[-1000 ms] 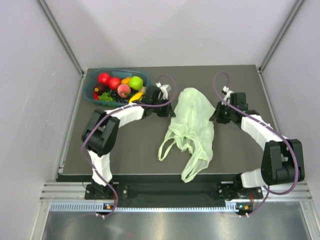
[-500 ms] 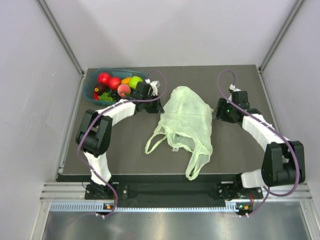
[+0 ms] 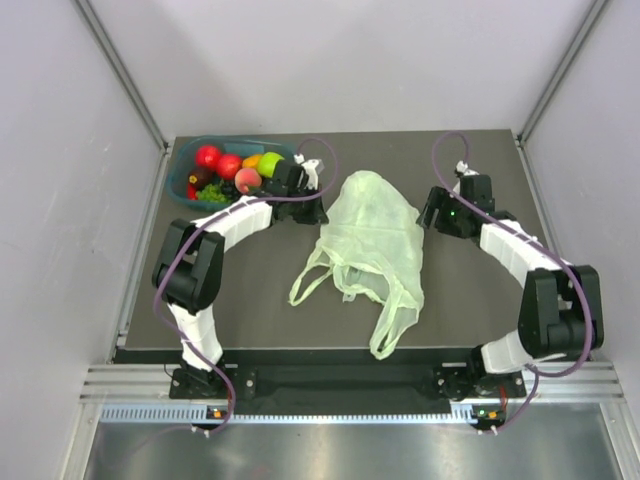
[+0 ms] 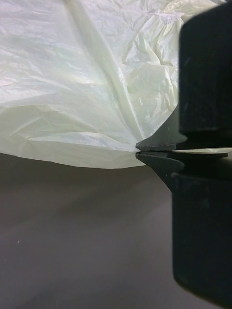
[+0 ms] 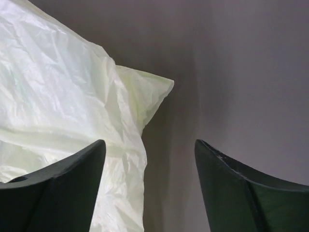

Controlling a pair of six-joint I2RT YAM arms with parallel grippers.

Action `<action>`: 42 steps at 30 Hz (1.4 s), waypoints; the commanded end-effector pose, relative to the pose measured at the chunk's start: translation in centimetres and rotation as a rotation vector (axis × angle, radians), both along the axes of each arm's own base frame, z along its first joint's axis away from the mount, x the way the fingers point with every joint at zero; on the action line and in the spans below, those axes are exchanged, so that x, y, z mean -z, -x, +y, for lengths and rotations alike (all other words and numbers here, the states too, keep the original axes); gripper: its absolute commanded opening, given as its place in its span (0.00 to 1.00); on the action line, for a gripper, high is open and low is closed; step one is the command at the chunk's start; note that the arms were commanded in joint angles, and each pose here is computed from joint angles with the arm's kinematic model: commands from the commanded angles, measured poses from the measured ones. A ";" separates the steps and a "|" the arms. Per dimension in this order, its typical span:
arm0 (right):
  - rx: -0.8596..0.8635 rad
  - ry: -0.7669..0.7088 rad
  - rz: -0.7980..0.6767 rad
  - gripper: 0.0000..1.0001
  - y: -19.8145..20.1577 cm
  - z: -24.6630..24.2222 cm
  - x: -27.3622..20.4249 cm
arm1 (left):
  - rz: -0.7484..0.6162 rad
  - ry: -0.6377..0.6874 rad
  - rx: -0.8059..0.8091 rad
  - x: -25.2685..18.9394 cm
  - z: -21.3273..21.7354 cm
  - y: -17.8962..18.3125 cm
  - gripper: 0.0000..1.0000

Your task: Place the fake fruits into the plastic bag and tie a complex knot

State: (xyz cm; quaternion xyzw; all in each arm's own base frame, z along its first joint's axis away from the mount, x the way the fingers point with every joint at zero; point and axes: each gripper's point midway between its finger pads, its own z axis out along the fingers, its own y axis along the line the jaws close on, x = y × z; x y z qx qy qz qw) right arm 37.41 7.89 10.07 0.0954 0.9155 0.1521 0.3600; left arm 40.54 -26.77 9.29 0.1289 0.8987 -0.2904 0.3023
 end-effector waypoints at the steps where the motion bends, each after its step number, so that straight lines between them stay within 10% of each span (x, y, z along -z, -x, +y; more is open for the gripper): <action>1: -0.030 -0.079 -0.080 0.77 -2.6 1.4 -1.9 | -0.043 -0.036 0.003 -0.2 0.2 -1.1 0.00; 7: -0.114 -0.174 -0.056 0.83 -1.4 4.6 -0.7 | -0.034 -0.040 0.006 0.4 0.0 -1.5 0.00; 14: -0.040 -0.149 -0.036 0.00 -2.4 3.6 0.4 | -0.068 -0.027 0.019 -0.3 -1.1 -3.7 0.00; 25: 0.148 0.112 -0.140 0.00 -1.2 -1.6 -3.6 | -0.227 -0.018 0.121 -4.7 -5.5 -9.9 0.00; 30: 0.042 0.155 -0.241 0.53 0.4 1.0 -5.8 | -0.269 0.001 0.165 -6.5 -7.6 -10.5 0.47; 42: -0.489 0.319 -0.428 0.62 -0.4 12.5 -7.9 | -0.308 -0.042 -0.148 -14.4 -0.1 -8.8 0.76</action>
